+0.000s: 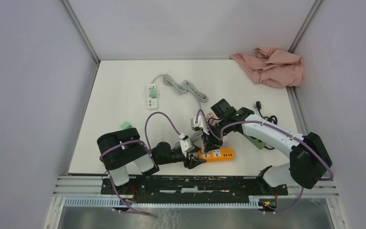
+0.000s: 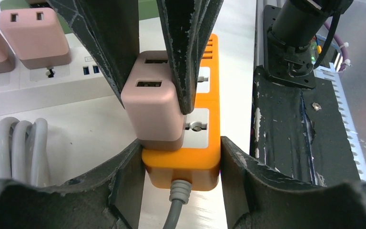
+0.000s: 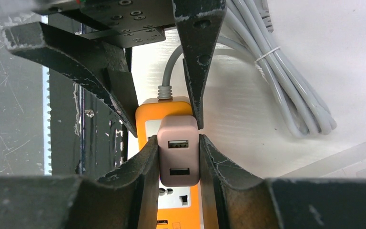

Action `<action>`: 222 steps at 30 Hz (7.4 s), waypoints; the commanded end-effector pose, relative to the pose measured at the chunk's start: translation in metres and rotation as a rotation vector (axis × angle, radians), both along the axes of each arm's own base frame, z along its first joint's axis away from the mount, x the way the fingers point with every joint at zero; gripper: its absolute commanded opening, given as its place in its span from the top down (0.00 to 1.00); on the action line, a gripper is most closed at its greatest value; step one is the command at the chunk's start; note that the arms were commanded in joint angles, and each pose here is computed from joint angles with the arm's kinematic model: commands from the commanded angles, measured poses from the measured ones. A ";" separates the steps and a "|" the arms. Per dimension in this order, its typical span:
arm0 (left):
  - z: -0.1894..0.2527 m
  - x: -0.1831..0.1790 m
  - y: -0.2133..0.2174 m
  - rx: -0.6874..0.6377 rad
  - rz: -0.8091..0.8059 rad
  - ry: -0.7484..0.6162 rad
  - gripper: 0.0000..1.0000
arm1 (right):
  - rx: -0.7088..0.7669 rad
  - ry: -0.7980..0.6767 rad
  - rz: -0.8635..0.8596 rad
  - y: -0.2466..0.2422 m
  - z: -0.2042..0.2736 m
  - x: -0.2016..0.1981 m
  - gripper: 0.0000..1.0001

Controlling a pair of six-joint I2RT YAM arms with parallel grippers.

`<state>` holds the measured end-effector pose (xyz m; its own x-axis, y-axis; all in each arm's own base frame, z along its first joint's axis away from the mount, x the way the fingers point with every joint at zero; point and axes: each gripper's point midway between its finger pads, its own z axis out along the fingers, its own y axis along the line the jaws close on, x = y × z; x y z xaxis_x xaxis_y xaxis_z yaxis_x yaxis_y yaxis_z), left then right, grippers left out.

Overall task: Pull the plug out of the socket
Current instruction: Remove the plug from the socket, then place the plug at the center of the board.

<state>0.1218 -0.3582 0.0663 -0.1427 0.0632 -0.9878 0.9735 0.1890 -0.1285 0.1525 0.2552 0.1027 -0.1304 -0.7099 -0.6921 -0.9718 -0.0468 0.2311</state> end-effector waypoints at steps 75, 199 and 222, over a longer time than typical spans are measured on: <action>0.017 0.021 -0.004 -0.066 0.039 -0.029 0.97 | 0.194 0.027 0.217 0.034 0.041 -0.033 1.00; 0.113 0.095 0.012 0.280 0.902 0.381 0.61 | 0.246 0.895 -0.572 0.015 0.078 0.078 0.90; 0.069 0.120 0.146 0.194 1.123 0.463 0.97 | 0.264 0.770 -0.520 0.009 0.090 0.075 0.17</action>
<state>0.2224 -0.2428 0.1330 -0.5634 -0.0493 -0.8247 0.2167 0.9545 -0.2050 0.2216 0.2639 0.1680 -0.9121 -0.2722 -0.3066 -0.3746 0.2491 0.8931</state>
